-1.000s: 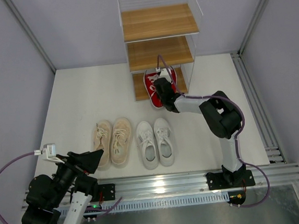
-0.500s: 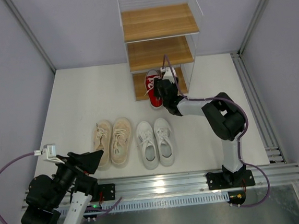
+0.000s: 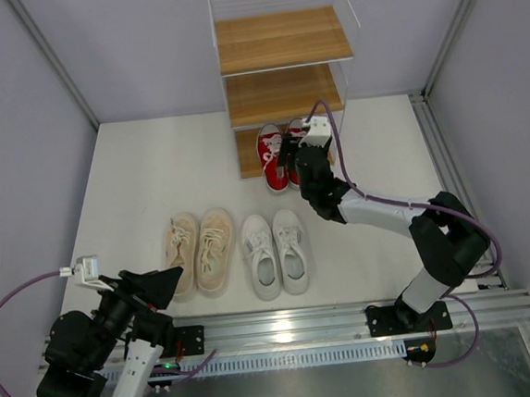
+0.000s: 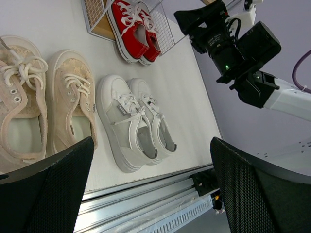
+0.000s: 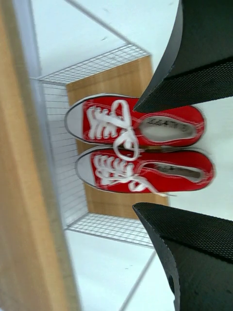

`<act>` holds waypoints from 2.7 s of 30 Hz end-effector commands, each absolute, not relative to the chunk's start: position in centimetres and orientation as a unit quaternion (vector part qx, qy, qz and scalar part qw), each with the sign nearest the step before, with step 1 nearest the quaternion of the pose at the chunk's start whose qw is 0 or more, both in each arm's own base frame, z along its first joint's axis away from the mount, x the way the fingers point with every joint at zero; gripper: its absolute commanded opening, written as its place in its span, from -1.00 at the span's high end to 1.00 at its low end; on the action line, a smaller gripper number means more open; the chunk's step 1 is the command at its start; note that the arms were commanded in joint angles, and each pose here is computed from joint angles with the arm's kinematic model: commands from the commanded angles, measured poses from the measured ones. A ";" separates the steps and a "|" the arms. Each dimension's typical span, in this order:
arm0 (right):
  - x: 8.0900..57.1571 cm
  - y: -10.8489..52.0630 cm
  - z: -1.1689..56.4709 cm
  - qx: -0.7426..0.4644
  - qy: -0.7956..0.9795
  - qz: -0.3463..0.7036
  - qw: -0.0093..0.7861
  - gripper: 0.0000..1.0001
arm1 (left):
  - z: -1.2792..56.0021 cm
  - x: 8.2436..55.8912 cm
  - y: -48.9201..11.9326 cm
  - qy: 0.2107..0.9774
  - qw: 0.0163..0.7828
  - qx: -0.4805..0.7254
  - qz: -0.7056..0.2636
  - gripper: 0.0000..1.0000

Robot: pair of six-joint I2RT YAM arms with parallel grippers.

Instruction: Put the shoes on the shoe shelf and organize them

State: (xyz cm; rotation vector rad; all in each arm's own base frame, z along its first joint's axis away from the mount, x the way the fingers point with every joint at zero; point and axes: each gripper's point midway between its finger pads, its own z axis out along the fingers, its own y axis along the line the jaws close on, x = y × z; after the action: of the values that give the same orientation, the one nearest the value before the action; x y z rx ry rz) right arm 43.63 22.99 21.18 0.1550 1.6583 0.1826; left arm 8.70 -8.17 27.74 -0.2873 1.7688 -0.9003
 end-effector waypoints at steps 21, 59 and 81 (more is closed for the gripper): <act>16.3 30.3 13.0 0.066 0.804 0.162 0.568 -0.70 | 27.9 8.1 -8.5 0.728 0.544 -0.114 -0.401 -0.99; 17.6 31.3 3.4 0.029 0.903 0.100 0.418 0.92 | 26.6 7.9 -8.0 0.745 0.535 -0.119 -0.380 -0.99; 20.0 23.4 25.2 0.058 0.773 0.104 0.623 0.92 | 26.7 8.0 -8.2 0.743 0.535 -0.119 -0.383 -0.99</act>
State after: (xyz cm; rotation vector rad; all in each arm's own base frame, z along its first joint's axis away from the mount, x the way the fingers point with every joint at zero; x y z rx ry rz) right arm 17.52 25.20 17.81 -0.0149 1.9812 0.2584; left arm 8.91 -8.44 25.58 -0.3184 1.8453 -0.8964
